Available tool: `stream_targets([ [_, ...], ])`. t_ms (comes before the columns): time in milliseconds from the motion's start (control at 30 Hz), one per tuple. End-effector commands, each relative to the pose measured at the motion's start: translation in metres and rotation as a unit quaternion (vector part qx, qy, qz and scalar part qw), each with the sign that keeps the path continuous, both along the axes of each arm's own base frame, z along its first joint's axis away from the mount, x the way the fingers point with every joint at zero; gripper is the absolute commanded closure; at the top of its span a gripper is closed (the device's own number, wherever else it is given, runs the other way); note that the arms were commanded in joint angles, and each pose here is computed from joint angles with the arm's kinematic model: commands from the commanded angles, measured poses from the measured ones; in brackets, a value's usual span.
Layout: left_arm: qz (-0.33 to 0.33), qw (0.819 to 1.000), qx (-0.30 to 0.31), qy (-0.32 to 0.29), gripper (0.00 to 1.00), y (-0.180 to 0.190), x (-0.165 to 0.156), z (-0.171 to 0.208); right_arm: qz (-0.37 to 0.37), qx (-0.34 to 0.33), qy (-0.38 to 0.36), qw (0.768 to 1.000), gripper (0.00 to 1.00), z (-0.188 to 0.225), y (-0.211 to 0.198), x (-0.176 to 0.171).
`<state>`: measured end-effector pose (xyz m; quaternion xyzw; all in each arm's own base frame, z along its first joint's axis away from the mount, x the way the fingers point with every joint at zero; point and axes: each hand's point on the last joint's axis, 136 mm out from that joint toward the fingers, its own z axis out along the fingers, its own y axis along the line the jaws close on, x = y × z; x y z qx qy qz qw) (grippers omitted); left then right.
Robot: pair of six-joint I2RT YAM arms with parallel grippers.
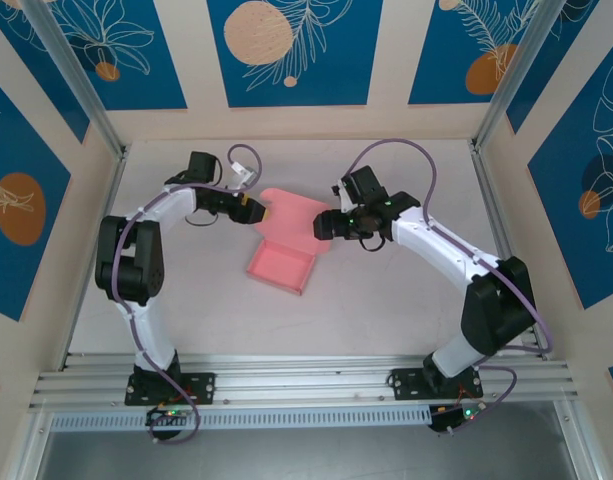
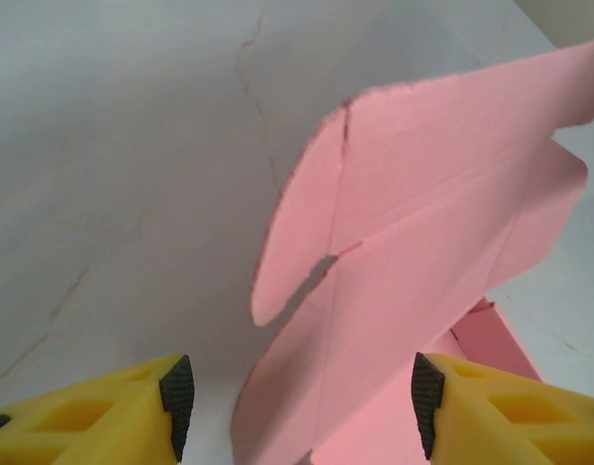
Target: Fold the paper box
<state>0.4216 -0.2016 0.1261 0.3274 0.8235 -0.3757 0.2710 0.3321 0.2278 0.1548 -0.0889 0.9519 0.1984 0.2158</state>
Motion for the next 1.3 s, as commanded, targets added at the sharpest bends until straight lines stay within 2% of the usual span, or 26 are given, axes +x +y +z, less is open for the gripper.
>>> stream_targets([
  [0, -0.021, 1.000, -0.009, 0.010, 0.38, 0.000, -0.008, 0.000, 0.005, 0.005, 0.011, 1.000, 0.25, -0.009, 0.003, 0.004],
  [133, -0.008, 1.000, 0.022, 0.008, 0.43, 0.002, -0.005, -0.009, 0.005, 0.004, 0.018, 1.000, 0.26, -0.019, 0.005, 0.007],
  [367, -0.009, 1.000, 0.024, 0.007, 0.49, -0.002, -0.007, -0.014, 0.014, 0.006, 0.027, 1.000, 0.35, -0.030, 0.011, 0.010],
  [767, -0.022, 0.999, 0.022, 0.021, 0.52, -0.009, -0.006, -0.016, 0.020, -0.001, 0.037, 0.999, 0.48, -0.041, 0.015, 0.018],
  [900, -0.026, 0.999, 0.023, 0.026, 0.62, -0.011, -0.009, -0.018, 0.024, -0.001, 0.038, 0.999, 0.56, -0.043, 0.018, 0.020],
  [967, -0.025, 0.999, 0.024, 0.026, 0.72, -0.012, -0.010, -0.018, 0.024, -0.007, 0.037, 0.999, 0.67, -0.044, 0.017, 0.022],
  [1033, -0.024, 0.999, 0.022, 0.022, 0.80, -0.014, -0.011, -0.015, 0.025, -0.017, 0.030, 0.999, 0.73, -0.043, 0.017, 0.025],
  [1100, -0.023, 0.999, 0.020, 0.014, 0.84, -0.018, -0.011, -0.010, 0.022, -0.031, 0.019, 0.999, 0.81, -0.039, 0.014, 0.029],
  [1267, 0.013, 0.999, 0.034, -0.028, 0.96, -0.032, -0.004, 0.004, 0.016, -0.081, -0.026, 0.996, 0.82, -0.026, 0.005, 0.043],
])
